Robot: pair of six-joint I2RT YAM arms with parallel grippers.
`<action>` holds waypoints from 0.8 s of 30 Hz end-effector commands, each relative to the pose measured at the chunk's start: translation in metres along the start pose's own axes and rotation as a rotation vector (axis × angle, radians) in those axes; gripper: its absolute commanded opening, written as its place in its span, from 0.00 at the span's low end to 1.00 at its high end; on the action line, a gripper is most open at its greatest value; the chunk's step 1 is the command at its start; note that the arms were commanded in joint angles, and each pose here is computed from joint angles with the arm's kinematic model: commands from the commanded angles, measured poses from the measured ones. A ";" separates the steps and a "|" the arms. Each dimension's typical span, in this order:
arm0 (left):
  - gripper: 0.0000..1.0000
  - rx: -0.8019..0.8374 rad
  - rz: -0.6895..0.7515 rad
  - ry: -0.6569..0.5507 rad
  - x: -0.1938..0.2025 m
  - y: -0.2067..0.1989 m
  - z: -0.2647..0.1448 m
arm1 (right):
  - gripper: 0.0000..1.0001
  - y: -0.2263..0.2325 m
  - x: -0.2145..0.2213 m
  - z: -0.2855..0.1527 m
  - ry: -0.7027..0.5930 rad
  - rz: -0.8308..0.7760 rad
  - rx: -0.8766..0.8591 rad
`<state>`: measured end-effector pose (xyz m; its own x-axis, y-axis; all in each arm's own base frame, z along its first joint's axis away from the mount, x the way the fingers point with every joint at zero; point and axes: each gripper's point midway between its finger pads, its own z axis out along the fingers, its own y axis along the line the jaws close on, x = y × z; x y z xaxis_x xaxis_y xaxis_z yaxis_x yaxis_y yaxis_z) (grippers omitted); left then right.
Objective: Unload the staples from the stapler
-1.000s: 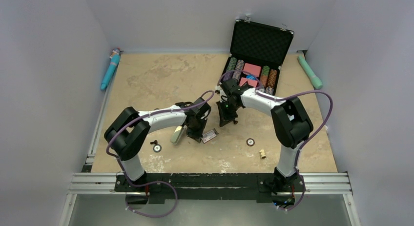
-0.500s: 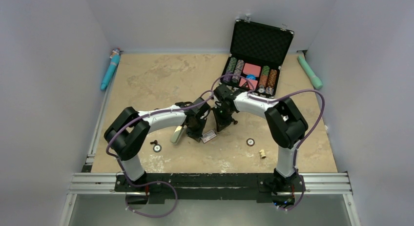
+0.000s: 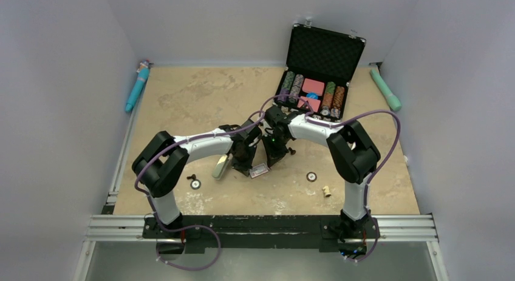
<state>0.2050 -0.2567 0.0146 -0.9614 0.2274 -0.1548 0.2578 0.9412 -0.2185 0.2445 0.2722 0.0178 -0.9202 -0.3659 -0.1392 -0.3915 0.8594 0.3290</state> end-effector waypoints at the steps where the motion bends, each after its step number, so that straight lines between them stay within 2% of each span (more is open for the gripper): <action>1: 0.00 0.077 0.046 -0.072 -0.024 -0.023 0.001 | 0.00 0.035 -0.009 -0.008 -0.035 -0.086 -0.127; 8: 0.00 0.053 0.048 -0.076 -0.022 -0.017 -0.005 | 0.00 0.029 -0.008 -0.015 -0.046 -0.065 -0.105; 14: 0.00 0.012 0.069 -0.126 -0.027 -0.010 -0.035 | 0.00 -0.010 -0.015 -0.036 -0.100 0.030 0.003; 18: 0.00 -0.013 0.052 -0.130 -0.022 -0.003 -0.043 | 0.11 -0.019 -0.015 -0.032 -0.106 0.050 0.040; 24: 0.00 -0.007 0.010 -0.095 -0.005 0.002 -0.031 | 0.12 -0.028 -0.012 -0.022 -0.119 0.098 0.075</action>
<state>0.2128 -0.2520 0.0480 -0.9398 0.2335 -0.2495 0.2874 0.9350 -0.2078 0.2636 0.2484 0.0326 -0.9409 -0.2760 -0.1961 -0.3264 0.8934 0.3087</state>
